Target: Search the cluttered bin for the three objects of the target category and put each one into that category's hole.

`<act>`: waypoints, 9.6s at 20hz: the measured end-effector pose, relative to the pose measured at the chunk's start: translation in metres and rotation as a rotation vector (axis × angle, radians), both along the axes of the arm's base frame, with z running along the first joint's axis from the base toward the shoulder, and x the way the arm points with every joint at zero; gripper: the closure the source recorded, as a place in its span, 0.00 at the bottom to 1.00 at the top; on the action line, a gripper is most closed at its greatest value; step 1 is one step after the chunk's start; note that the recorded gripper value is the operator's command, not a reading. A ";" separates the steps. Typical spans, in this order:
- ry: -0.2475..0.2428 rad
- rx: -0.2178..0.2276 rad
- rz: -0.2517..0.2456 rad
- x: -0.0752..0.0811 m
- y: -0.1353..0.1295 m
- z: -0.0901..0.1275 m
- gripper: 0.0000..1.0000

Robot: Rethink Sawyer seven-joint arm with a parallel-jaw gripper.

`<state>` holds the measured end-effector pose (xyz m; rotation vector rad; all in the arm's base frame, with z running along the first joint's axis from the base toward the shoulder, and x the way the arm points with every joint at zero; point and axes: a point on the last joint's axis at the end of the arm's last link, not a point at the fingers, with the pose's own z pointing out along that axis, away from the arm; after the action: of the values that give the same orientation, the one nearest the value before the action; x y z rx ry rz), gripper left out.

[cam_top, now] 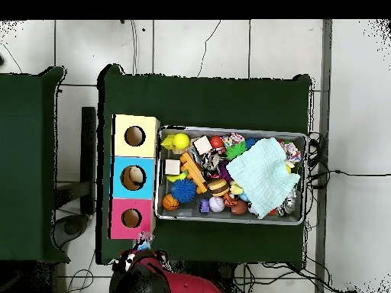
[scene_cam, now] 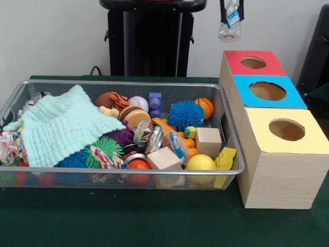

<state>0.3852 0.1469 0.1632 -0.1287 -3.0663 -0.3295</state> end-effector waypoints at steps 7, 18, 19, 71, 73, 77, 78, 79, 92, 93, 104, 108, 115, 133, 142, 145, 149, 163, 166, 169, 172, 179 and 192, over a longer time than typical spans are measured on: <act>0.017 -0.009 0.040 0.002 0.020 0.007 1.00; 0.073 -0.006 -0.020 0.022 0.019 0.028 1.00; 0.073 -0.007 -0.031 0.025 0.019 0.031 1.00; -0.044 -0.030 -0.195 0.103 0.055 -0.030 1.00; -0.048 -0.031 -0.198 0.103 0.057 -0.031 1.00; -0.060 -0.031 -0.207 0.105 0.058 -0.030 1.00; -0.060 -0.030 -0.210 0.106 0.059 -0.030 1.00; -0.060 -0.029 -0.213 0.106 0.060 -0.030 1.00; -0.078 -0.031 -0.186 0.115 0.086 -0.034 1.00; -0.079 -0.031 -0.184 0.115 0.087 -0.034 1.00; -0.081 -0.030 -0.190 0.119 0.084 -0.035 1.00; -0.085 -0.030 -0.195 0.122 0.082 -0.034 1.00; -0.100 -0.034 -0.211 0.135 0.078 -0.031 1.00; -0.173 -0.046 -0.251 0.192 0.082 -0.027 1.00; -0.118 -0.025 -0.262 0.205 0.069 -0.016 1.00; -0.118 -0.026 -0.282 0.210 0.057 -0.015 1.00; -0.117 -0.027 -0.315 0.216 0.038 -0.015 1.00; -0.136 -0.041 -0.362 0.225 0.011 -0.022 1.00; -0.159 -0.053 -0.368 0.226 0.010 -0.029 1.00; -0.210 -0.064 -0.371 0.232 0.013 -0.033 1.00; -0.253 -0.067 -0.372 0.237 0.018 -0.033 1.00; -0.274 -0.065 -0.374 0.233 0.021 -0.034 1.00; -0.319 -0.070 -0.357 0.221 0.021 -0.035 1.00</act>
<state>0.6061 0.1681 0.1283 -0.6976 -3.3603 -0.2813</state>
